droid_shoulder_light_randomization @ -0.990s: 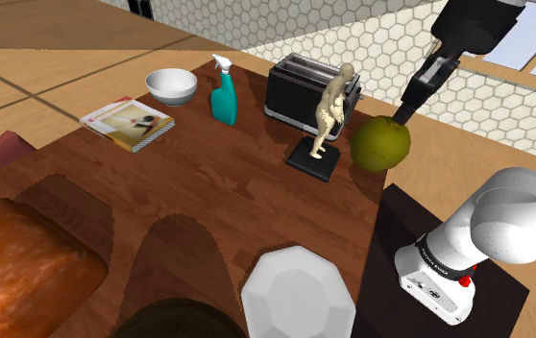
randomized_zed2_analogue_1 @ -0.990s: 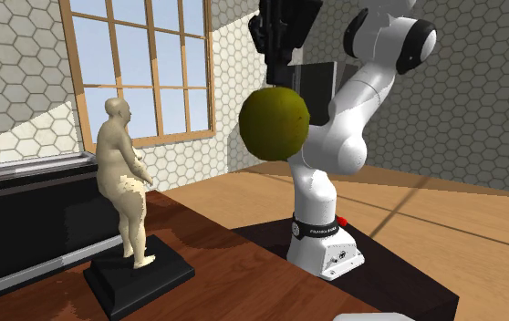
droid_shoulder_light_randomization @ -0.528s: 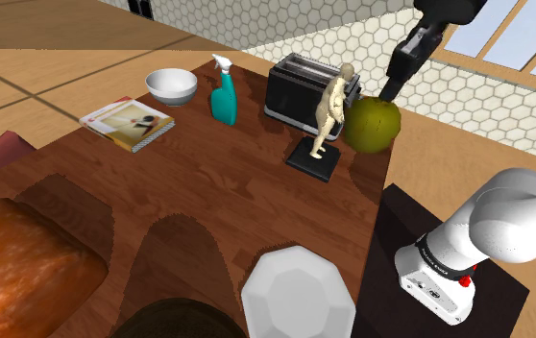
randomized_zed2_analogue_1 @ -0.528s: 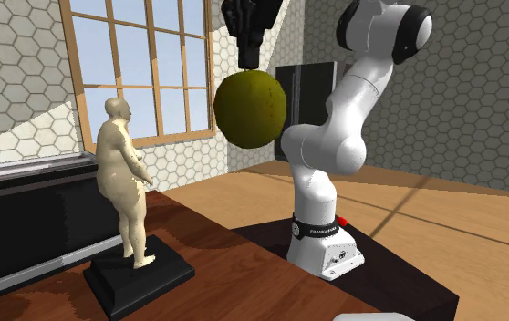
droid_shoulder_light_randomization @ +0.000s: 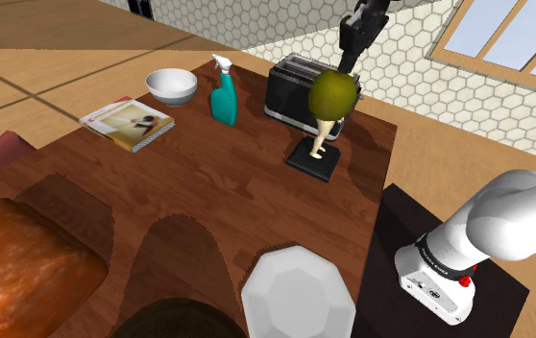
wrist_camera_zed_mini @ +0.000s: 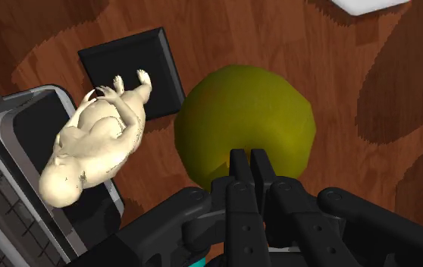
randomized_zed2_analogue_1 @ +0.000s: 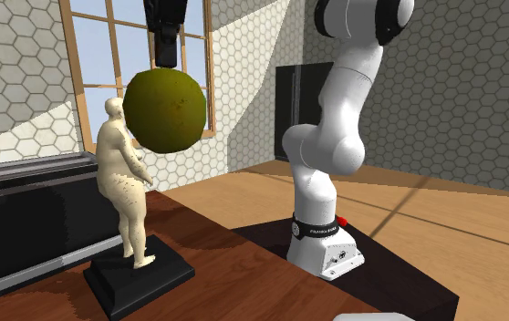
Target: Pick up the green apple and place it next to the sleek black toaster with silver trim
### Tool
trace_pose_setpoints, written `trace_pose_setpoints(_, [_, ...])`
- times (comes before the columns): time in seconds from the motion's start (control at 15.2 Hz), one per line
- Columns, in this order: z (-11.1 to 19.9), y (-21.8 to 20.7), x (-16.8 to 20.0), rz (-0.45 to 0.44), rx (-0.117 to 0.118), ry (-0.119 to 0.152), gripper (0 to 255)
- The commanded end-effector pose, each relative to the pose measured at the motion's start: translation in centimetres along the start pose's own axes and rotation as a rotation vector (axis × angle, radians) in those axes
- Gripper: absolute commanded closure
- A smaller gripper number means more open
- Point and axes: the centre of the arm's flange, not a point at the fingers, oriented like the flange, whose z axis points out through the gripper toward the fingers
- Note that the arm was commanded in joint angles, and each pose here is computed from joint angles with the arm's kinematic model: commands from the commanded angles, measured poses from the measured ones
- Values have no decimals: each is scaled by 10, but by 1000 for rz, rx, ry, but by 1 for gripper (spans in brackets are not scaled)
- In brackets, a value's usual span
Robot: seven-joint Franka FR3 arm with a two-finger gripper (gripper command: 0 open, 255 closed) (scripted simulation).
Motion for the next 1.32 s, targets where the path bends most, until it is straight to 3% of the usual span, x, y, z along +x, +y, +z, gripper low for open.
trace_pose_setpoints(0.0, [2, 8, 27, 0, 0, 0, 255])
trace_pose_setpoints(0.66, [10, 44, 159, 0, 0, 0, 255])
trace_pose_setpoints(1.25, [58, 46, 156, 0, 0, 0, 255])
